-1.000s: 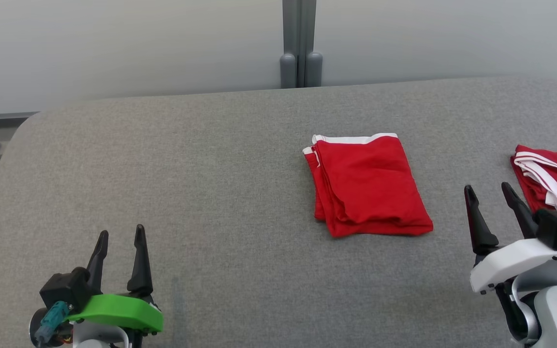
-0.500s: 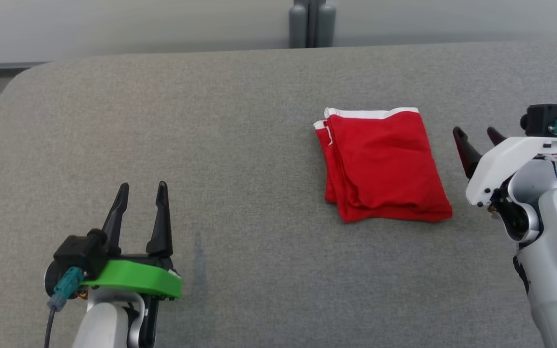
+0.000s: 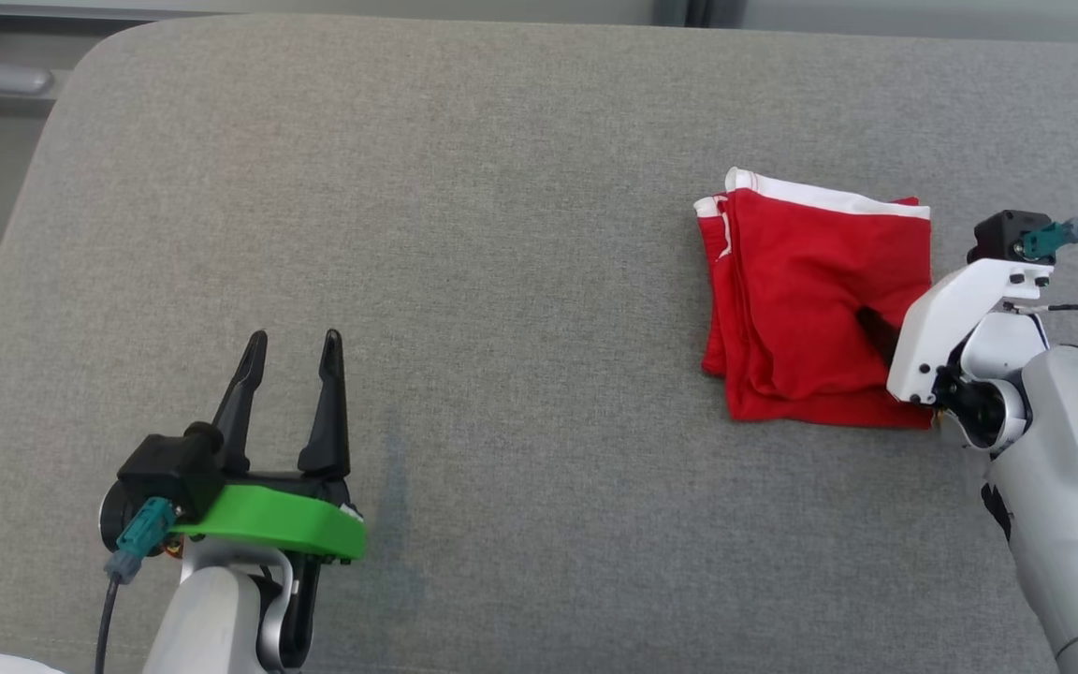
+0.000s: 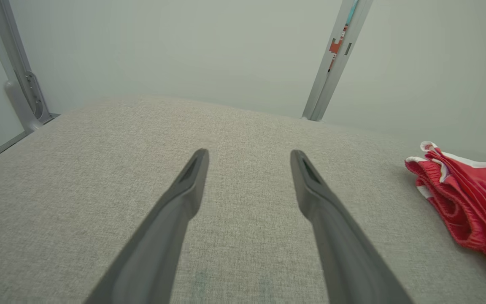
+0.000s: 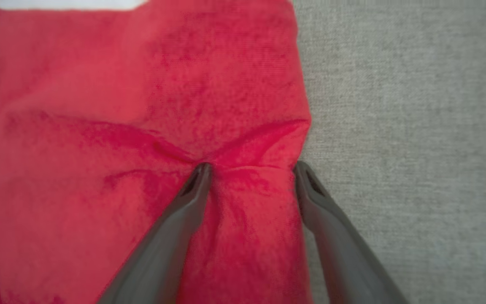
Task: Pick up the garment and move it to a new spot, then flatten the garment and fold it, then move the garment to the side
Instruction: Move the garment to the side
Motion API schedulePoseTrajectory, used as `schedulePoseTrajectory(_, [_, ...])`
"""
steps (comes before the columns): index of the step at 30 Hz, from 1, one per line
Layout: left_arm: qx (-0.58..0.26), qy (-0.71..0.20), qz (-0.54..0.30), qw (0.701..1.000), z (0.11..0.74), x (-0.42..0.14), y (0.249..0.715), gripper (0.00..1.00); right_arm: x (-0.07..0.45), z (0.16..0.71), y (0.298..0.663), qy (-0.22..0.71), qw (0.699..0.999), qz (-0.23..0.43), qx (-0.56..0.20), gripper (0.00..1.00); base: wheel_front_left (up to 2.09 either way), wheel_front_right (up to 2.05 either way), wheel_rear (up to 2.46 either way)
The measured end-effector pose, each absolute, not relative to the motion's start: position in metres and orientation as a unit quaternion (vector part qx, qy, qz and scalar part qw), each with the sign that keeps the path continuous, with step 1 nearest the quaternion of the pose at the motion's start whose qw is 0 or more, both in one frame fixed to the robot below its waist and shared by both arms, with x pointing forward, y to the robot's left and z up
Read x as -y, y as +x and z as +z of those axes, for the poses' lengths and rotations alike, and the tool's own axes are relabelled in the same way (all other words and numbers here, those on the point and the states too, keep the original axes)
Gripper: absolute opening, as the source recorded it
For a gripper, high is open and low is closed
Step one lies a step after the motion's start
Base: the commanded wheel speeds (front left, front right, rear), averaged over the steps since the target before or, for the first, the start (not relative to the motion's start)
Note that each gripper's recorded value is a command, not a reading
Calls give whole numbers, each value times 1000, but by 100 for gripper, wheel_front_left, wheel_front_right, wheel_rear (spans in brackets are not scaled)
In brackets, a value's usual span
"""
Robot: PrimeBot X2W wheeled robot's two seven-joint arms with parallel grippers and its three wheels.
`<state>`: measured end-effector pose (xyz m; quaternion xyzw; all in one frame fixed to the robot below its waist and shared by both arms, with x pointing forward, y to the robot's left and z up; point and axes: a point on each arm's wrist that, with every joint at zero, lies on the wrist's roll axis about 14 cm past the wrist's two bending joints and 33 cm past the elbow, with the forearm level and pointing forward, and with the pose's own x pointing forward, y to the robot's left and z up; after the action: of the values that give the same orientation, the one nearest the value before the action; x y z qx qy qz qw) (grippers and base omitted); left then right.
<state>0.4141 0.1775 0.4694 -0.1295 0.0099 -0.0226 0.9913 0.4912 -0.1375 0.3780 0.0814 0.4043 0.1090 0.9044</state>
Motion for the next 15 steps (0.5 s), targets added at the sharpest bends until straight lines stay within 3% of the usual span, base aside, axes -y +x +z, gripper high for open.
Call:
schedulePoseTrajectory(1, [-11,-129,-20,991,469,-179,414,100,137,378,492,78,904,112,-405,24,0,0,0])
schedulePoseTrajectory(2, [-12,-129,-18,991,468,-180,414,100,136,378,493,68,904,117,-406,0,0,0,0])
schedulePoseTrajectory(8, [-10,-133,-25,991,469,-175,417,100,154,399,496,-28,908,136,-396,0,0,0,0])
schedulePoseTrajectory(15, [-11,-143,-62,988,469,-147,425,100,217,474,508,-125,922,110,-350,0,0,0,0])
